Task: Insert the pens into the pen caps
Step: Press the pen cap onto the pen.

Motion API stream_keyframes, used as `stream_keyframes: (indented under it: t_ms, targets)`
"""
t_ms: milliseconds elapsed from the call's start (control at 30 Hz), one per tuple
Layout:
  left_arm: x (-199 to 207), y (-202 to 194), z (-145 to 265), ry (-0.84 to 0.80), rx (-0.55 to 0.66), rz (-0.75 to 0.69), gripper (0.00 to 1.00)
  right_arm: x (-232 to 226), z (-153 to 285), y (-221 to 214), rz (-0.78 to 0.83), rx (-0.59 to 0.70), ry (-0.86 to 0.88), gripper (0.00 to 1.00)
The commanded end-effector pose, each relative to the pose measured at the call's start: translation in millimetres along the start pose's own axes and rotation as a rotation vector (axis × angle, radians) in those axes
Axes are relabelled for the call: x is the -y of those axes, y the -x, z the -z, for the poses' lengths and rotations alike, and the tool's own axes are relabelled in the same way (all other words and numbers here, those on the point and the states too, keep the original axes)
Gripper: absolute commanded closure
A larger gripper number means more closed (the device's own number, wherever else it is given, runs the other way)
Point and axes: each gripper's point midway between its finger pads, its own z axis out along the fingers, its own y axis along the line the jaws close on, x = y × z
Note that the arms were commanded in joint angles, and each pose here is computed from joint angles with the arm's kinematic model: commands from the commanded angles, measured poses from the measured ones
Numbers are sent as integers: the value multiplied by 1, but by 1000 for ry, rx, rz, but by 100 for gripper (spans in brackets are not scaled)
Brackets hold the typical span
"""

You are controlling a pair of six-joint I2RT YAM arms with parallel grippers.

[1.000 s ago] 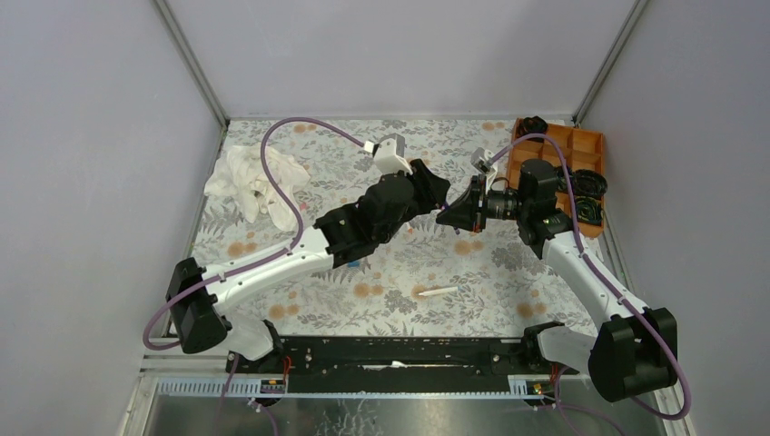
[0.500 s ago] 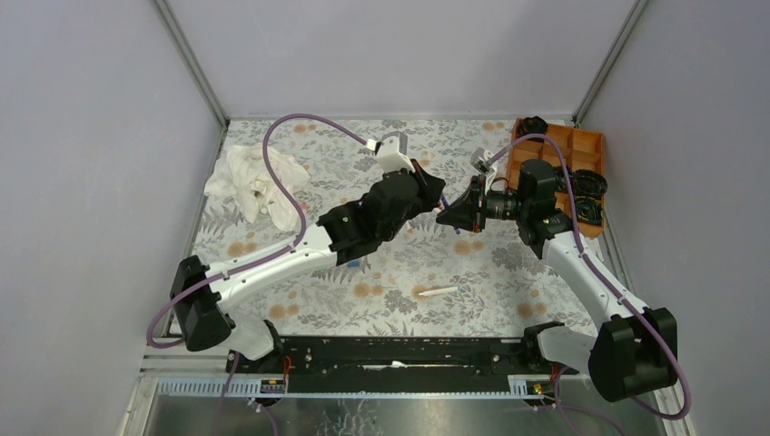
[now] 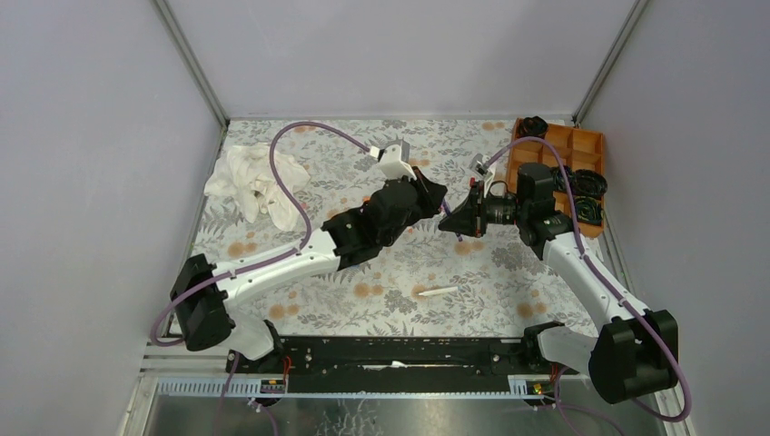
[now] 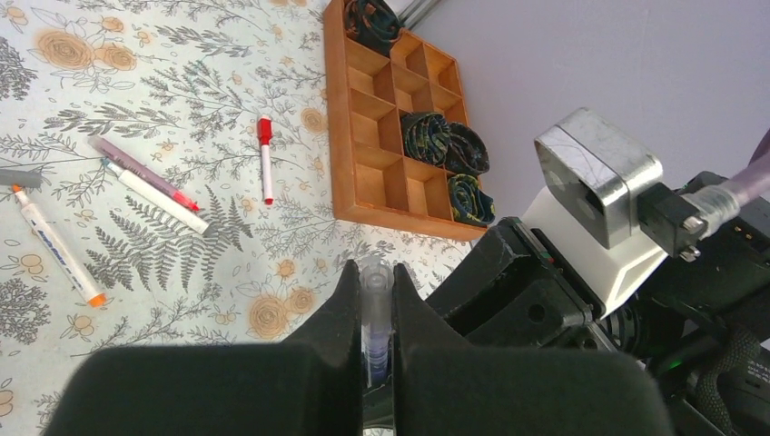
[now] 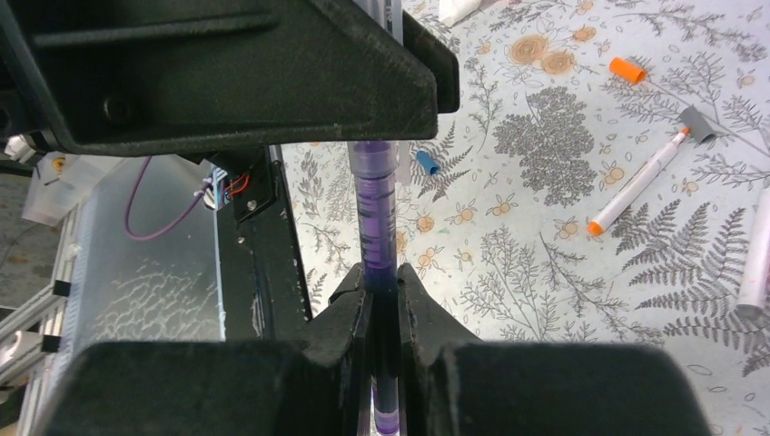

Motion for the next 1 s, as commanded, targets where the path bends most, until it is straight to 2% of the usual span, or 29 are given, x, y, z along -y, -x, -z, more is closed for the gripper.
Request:
stream_keyframes:
  t_ms: [0, 333, 800, 967]
  targets:
    - [13, -83, 21, -117, -246, -81, 100, 4, 2, 45, 61, 95, -39, 100]
    - [6, -149, 36, -161, -402, 43, 100, 14, 5, 51, 80, 117, -113, 100]
    - [31, -188, 63, -294, -585, 27, 100, 27, 9, 56, 139, 110, -189, 100]
    - [37, -189, 72, -342, -624, 0, 100, 31, 9, 68, 123, 136, -201, 100]
